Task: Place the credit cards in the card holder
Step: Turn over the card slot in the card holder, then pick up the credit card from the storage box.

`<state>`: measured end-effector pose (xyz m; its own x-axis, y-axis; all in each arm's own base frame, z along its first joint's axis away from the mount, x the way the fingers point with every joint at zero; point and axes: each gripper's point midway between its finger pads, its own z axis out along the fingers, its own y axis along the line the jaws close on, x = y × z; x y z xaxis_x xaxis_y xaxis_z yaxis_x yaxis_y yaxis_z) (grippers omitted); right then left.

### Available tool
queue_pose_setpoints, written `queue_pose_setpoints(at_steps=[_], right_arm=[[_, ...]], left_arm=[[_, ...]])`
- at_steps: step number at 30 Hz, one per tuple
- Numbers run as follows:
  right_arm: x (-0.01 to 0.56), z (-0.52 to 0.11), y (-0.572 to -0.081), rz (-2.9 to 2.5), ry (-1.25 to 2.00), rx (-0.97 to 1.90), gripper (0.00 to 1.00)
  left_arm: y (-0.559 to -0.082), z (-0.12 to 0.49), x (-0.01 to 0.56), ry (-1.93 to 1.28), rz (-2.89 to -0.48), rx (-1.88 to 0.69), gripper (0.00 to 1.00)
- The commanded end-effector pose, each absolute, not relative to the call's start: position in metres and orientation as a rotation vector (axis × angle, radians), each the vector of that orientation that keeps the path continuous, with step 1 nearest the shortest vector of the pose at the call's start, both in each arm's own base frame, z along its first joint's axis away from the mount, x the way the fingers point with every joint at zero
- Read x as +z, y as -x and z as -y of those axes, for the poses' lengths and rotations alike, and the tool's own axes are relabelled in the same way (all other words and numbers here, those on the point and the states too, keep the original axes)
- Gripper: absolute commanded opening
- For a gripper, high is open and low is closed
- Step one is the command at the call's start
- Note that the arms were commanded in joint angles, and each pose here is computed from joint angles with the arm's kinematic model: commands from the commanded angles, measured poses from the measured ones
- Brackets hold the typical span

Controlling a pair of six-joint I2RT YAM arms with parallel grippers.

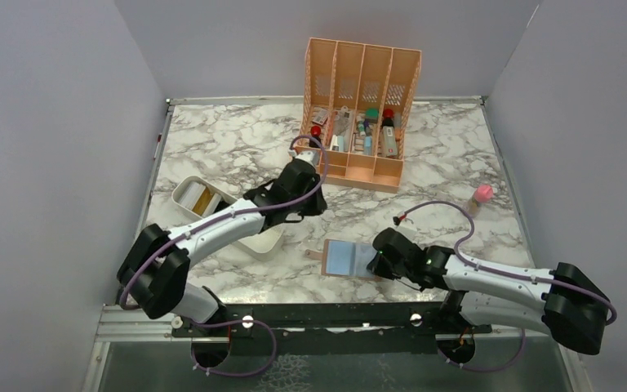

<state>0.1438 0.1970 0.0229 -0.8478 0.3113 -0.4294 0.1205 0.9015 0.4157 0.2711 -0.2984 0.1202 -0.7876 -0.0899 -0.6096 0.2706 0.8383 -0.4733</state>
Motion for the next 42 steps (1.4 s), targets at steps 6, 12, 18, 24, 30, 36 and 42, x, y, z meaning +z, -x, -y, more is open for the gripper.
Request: queue_pose_setpoints(at_steps=[6,12,18,24,30,36,42], right_arm=[[0.034,-0.186,-0.154,-2.515,-0.267,0.437,0.04],[0.067,-0.193,-0.160,-2.414,-0.172,0.550,0.22],[0.096,-0.198,-0.160,-2.342,-0.126,0.653,0.29],[0.112,-0.200,-0.160,-2.304,-0.095,0.693,0.30],[0.122,-0.203,-0.160,-2.291,-0.081,0.711,0.30],[0.117,-0.201,-0.157,-2.301,-0.098,0.723,0.30],[0.120,-0.204,-0.156,-2.284,-0.087,0.758,0.31]], left_arm=[[-0.305,0.151,0.149,-0.190,-2.287,-0.015,0.32],[-0.304,0.094,0.146,-0.334,-2.241,0.255,0.40],[-0.305,0.057,0.142,-0.427,-2.236,0.438,0.42],[-0.309,0.027,0.123,-0.528,-2.275,0.517,0.47],[-0.315,0.006,0.106,-0.546,-2.348,0.538,0.50],[-0.317,-0.010,0.098,-0.544,-2.360,0.631,0.57],[-0.313,-0.013,0.076,-0.577,-2.413,0.648,0.61]])
